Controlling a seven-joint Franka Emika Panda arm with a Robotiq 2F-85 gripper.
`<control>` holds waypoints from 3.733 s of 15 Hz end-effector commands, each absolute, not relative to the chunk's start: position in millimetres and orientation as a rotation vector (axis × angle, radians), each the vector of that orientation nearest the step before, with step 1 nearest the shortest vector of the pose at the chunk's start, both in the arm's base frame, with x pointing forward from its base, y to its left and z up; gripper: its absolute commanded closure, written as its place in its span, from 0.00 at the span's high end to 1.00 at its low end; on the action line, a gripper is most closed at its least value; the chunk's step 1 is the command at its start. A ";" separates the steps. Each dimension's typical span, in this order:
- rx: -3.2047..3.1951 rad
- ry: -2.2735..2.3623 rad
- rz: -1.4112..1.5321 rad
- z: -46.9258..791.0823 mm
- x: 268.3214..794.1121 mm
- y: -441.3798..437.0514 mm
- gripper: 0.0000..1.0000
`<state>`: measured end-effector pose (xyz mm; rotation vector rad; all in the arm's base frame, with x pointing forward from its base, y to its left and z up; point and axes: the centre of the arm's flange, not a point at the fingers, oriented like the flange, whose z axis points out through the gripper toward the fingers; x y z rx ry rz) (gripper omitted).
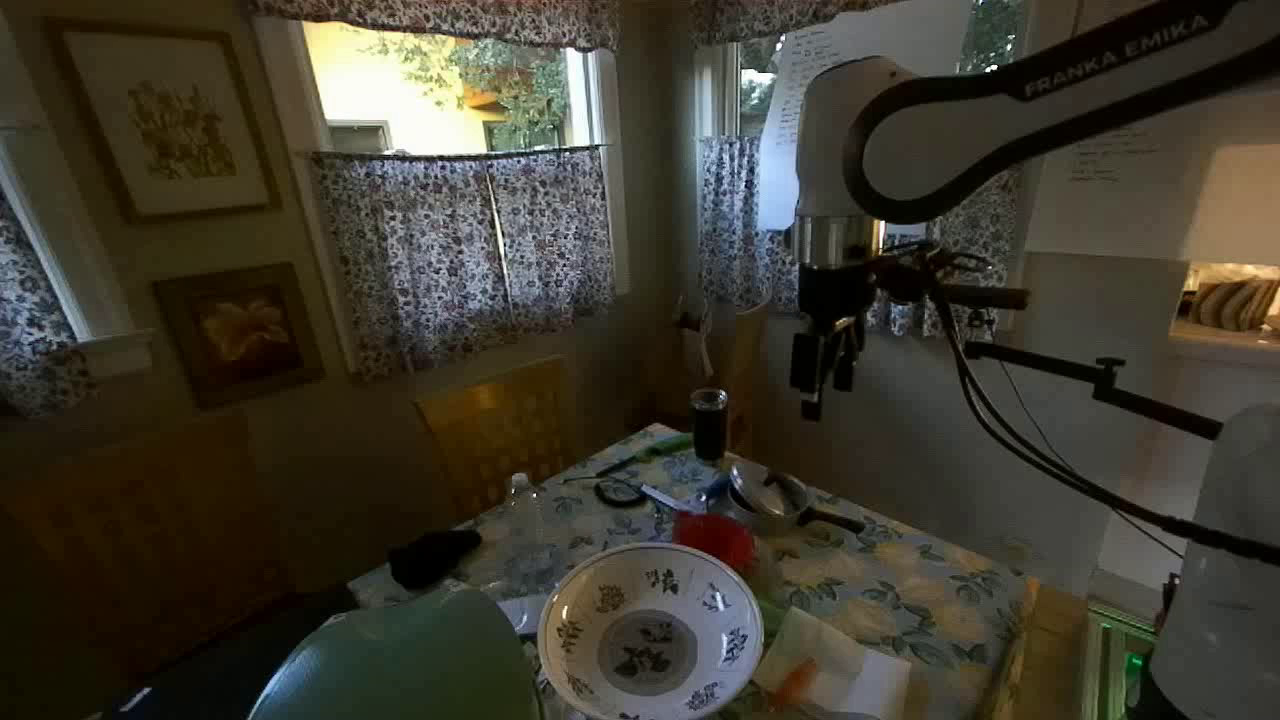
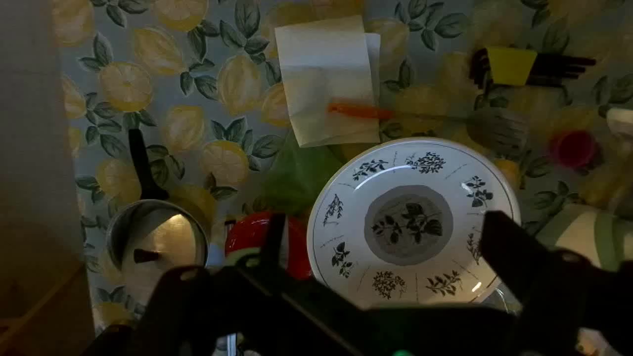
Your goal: Put the silver lid on the silver pot.
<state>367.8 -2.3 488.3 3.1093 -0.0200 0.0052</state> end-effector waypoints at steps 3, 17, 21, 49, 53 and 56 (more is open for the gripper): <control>3.109 -0.020 0.005 488.3 367.8 -2.3 1.00; 3.110 0.027 -0.010 488.3 371.7 -15.6 1.00; 3.138 0.194 -0.013 501.7 389.0 -72.8 1.00; 3.055 -0.038 0.286 437.8 488.4 -270.1 1.00; 3.081 -0.014 0.247 388.6 516.2 -277.5 1.00; 3.178 0.122 0.146 353.2 532.3 -287.2 1.00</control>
